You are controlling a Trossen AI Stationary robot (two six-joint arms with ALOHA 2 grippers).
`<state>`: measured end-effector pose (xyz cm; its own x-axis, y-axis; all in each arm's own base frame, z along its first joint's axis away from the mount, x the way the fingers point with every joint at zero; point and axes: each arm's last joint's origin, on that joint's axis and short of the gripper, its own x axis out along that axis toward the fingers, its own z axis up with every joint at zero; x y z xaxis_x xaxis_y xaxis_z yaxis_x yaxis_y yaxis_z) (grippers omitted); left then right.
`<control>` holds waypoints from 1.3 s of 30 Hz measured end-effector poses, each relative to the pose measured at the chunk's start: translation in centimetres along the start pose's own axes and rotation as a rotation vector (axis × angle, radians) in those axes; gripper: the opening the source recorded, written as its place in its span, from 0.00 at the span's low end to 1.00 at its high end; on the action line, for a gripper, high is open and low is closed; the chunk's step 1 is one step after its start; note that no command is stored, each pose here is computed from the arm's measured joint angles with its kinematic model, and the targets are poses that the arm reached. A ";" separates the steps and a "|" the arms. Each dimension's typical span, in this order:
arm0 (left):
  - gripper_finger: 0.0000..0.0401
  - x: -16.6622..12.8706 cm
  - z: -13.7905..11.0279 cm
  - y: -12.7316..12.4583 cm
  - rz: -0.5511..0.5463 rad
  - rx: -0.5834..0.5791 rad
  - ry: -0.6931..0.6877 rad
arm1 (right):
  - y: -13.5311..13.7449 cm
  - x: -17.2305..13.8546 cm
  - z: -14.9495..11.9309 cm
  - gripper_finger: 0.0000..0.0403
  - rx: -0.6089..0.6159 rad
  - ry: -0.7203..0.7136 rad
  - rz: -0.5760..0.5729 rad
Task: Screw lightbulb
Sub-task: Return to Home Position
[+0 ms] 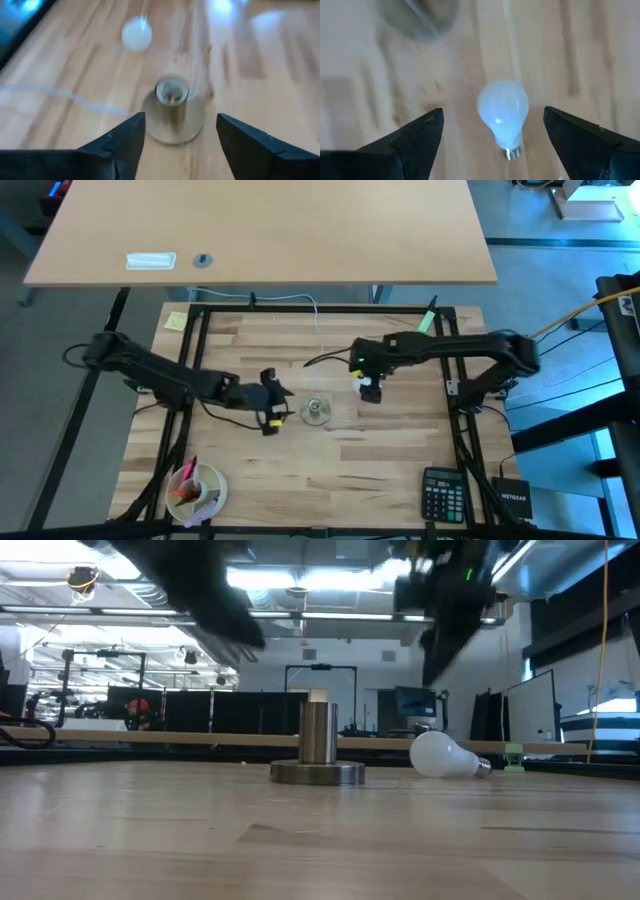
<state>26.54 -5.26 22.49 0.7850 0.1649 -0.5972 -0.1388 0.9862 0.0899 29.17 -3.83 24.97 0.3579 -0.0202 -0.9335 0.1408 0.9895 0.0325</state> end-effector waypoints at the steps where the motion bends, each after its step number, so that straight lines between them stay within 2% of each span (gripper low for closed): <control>1: 0.56 -0.7 0.2 0.2 -0.016 0.009 -0.028 | 0.3 -1.0 -0.1 0.84 -0.008 -0.045 -0.004; 8: 0.32 -4.8 -0.9 2.5 -0.084 0.027 -0.227 | 1.1 -5.3 -2.7 0.71 -0.005 -0.417 0.018; 14: 0.17 -7.7 -3.5 4.2 -0.082 -0.005 -0.372 | 0.8 -5.7 -7.1 0.48 0.068 -0.623 0.057; 17: 0.13 -8.8 -4.7 4.8 -0.080 -0.008 -0.427 | 0.7 -5.6 -9.3 0.34 0.086 -0.722 0.074; 22: 0.12 -10.0 -6.4 5.3 -0.079 -0.003 -0.425 | 0.5 -5.7 -12.0 0.14 0.088 -0.887 0.094; 25: 0.13 -10.3 -6.8 5.4 -0.104 -0.103 -0.412 | 0.5 -5.7 -13.2 0.07 0.103 -0.915 0.106; 28: 0.14 -10.2 -7.1 5.4 -0.111 -0.128 -0.377 | 0.5 -5.7 -13.6 0.02 0.101 -0.916 0.123; 31: 0.13 -9.5 -7.8 5.3 -0.104 -0.111 -0.412 | 0.6 -5.6 -13.9 0.01 0.082 -0.940 0.155; 34: 0.12 -9.0 -8.8 5.3 -0.119 -0.111 -0.465 | 0.7 -4.6 -14.6 0.03 0.029 -0.968 0.188; 39: 0.13 -8.5 -11.0 5.1 -0.218 -0.077 -0.524 | 0.6 -3.7 -16.2 0.07 0.016 -1.060 0.201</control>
<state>12.55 -1.78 19.26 0.9922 -0.0393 -0.1183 0.0322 0.9976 -0.0611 12.99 -0.87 22.72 0.9918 0.0208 -0.1260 -0.0001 0.9867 0.1623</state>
